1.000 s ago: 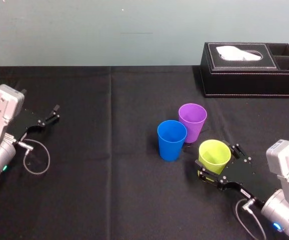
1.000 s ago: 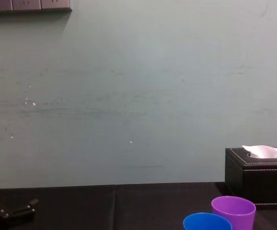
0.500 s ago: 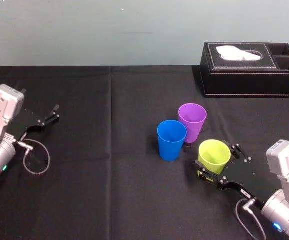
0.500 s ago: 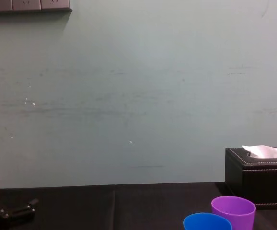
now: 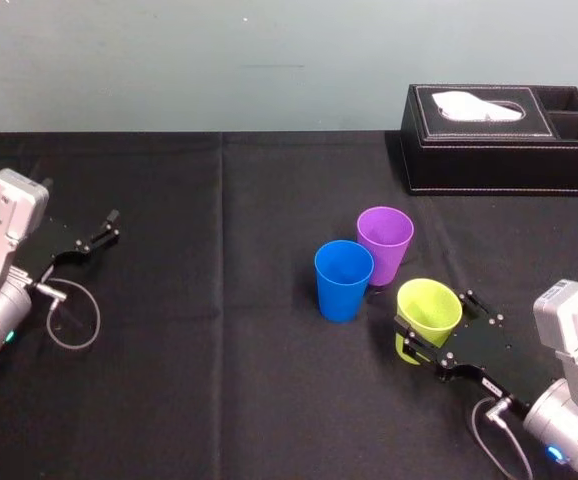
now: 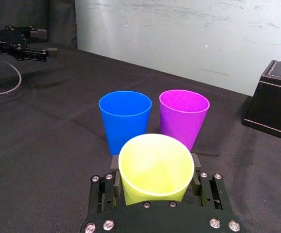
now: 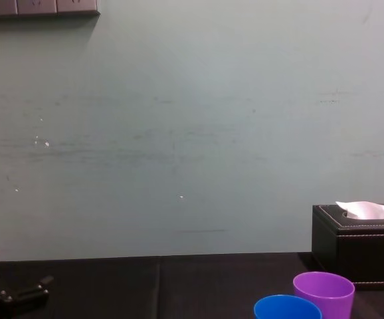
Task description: Stack the three plastic cups sequentially using one hand.
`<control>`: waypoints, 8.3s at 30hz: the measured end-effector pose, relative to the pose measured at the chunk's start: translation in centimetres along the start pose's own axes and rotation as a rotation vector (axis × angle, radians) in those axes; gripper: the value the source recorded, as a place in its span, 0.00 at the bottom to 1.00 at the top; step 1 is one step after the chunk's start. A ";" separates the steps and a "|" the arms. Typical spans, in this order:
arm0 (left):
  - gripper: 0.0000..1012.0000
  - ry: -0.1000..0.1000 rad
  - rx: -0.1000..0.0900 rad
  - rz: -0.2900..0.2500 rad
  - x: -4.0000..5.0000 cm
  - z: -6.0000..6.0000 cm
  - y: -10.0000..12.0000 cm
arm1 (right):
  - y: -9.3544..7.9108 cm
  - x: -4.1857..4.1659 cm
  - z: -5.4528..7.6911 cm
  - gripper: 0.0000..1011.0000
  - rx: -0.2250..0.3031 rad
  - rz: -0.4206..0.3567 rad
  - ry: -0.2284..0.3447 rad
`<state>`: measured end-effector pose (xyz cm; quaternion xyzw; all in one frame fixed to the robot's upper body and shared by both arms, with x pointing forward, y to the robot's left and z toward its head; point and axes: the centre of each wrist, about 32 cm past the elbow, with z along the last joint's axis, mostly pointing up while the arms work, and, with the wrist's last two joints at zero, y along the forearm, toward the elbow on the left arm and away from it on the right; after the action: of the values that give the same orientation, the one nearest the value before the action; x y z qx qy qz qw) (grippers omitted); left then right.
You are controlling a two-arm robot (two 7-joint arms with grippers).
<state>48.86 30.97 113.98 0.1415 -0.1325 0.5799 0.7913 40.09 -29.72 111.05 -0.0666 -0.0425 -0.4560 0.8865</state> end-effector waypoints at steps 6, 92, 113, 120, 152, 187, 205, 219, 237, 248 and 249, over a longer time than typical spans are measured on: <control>1.00 0.000 0.000 0.000 0.00 0.0 0.0 | 0.0 0.00 0.0 0.75 0.000 -0.001 0.000; 1.00 0.000 0.000 0.000 0.00 0.0 0.0 | 10.5 6.37 6.5 0.73 -0.037 0.058 0.022; 1.00 0.000 0.000 0.000 0.00 0.0 0.0 | 10.5 6.12 5.6 0.75 -0.052 0.064 0.017; 1.00 0.000 0.000 0.000 0.00 0.0 0.0 | 10.5 6.14 5.7 0.91 -0.052 0.064 0.017; 1.00 0.000 0.000 0.000 0.00 0.0 0.0 | 4.3 5.41 5.4 0.99 -0.032 0.062 -0.014; 1.00 0.000 0.000 0.000 0.00 0.0 0.0 | 2.9 -0.22 -0.5 0.99 -0.005 0.189 0.057; 1.00 0.000 0.000 0.000 0.00 0.0 0.0 | 6.0 -0.73 -0.5 0.99 0.038 0.167 0.054; 1.00 0.000 0.000 0.000 0.00 0.0 0.0 | 6.8 -0.61 -0.4 0.99 0.039 0.135 0.054; 1.00 0.000 0.000 0.000 0.00 0.0 0.0 | 8.0 -0.41 -0.6 0.99 0.040 0.107 0.048; 1.00 0.000 0.000 0.000 0.00 0.0 0.0 | 9.1 -0.37 -0.6 0.99 0.044 0.114 0.041; 1.00 0.000 0.000 0.000 0.00 0.0 0.0 | 9.1 -0.37 -0.5 0.99 0.044 0.114 0.039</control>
<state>48.86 30.97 113.98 0.1415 -0.1325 0.5799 0.7913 47.32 -24.26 109.74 -0.0404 -0.0312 -0.4049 0.9129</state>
